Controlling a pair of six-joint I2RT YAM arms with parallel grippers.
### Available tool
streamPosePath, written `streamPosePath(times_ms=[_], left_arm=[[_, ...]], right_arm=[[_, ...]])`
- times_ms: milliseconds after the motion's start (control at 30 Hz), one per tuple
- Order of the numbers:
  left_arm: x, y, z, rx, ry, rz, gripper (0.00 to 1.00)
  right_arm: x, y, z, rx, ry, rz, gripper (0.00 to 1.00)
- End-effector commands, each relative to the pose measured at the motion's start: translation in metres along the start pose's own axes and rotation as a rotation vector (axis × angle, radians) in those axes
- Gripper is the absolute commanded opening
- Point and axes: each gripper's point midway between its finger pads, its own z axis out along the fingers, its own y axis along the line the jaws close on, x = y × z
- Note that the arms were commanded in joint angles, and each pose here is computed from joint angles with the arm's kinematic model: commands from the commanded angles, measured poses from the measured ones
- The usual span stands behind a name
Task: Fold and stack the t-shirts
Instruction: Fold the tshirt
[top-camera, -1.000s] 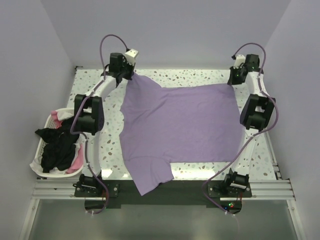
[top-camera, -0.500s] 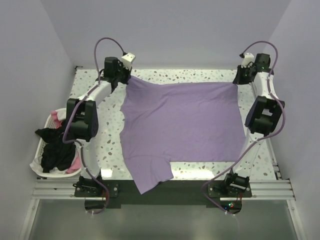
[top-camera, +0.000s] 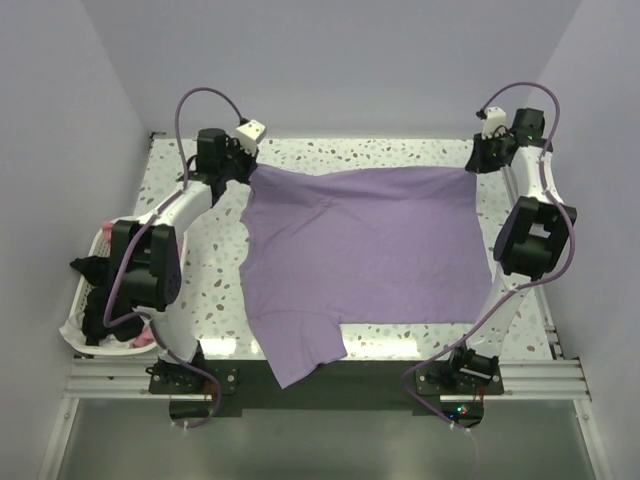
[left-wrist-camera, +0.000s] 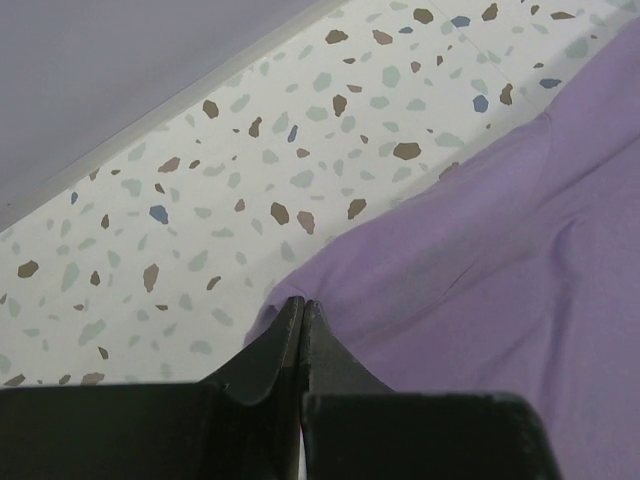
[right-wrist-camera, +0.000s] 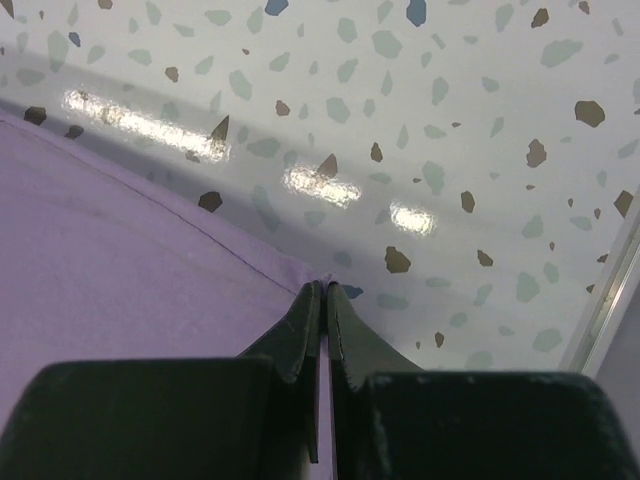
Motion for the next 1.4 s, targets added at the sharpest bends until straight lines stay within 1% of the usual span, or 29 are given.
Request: streamPosePath(times_ms=[0, 267, 300, 367, 433, 467, 633, 767, 1133, 1233, 1367], left_arm=[[-0.023, 0.004, -0.022, -0.017, -0.076, 0.053, 0.0], [-0.014, -0.008, -0.05, -0.006, -0.048, 0.066, 0.0], [-0.002, -0.014, -0.053, 0.013, -0.011, 0.057, 0.0], [0.0, -0.019, -0.061, 0.017, -0.004, 0.072, 0.0], [0.015, -0.025, -0.066, 0.018, 0.032, 0.075, 0.0], [0.014, -0.027, -0.068, 0.022, 0.033, 0.078, 0.0], [0.041, -0.044, -0.075, 0.042, 0.1, 0.07, 0.0], [0.067, -0.058, -0.078, 0.038, 0.153, 0.071, 0.0], [0.121, -0.073, -0.076, 0.034, 0.291, 0.037, 0.0], [0.127, -0.075, -0.075, 0.033, 0.307, 0.028, 0.0], [0.119, -0.074, -0.074, 0.033, 0.294, 0.018, 0.0]], right_arm=[[-0.016, 0.005, -0.031, -0.013, -0.043, -0.072, 0.0], [0.006, 0.008, -0.045, -0.034, -0.001, -0.126, 0.0], [0.009, 0.009, -0.045, -0.04, 0.007, -0.131, 0.0], [0.016, 0.012, -0.045, -0.051, 0.02, -0.147, 0.0], [0.022, 0.015, -0.047, -0.062, 0.034, -0.163, 0.0], [0.024, 0.015, -0.046, -0.063, 0.038, -0.17, 0.0], [0.037, 0.01, -0.044, -0.052, 0.072, -0.194, 0.0], [0.047, 0.006, -0.041, -0.047, 0.096, -0.209, 0.0], [0.08, 0.004, -0.028, -0.059, 0.173, -0.237, 0.0], [0.085, 0.005, -0.027, -0.067, 0.186, -0.24, 0.0], [0.079, 0.001, -0.029, -0.053, 0.178, -0.251, 0.0]])
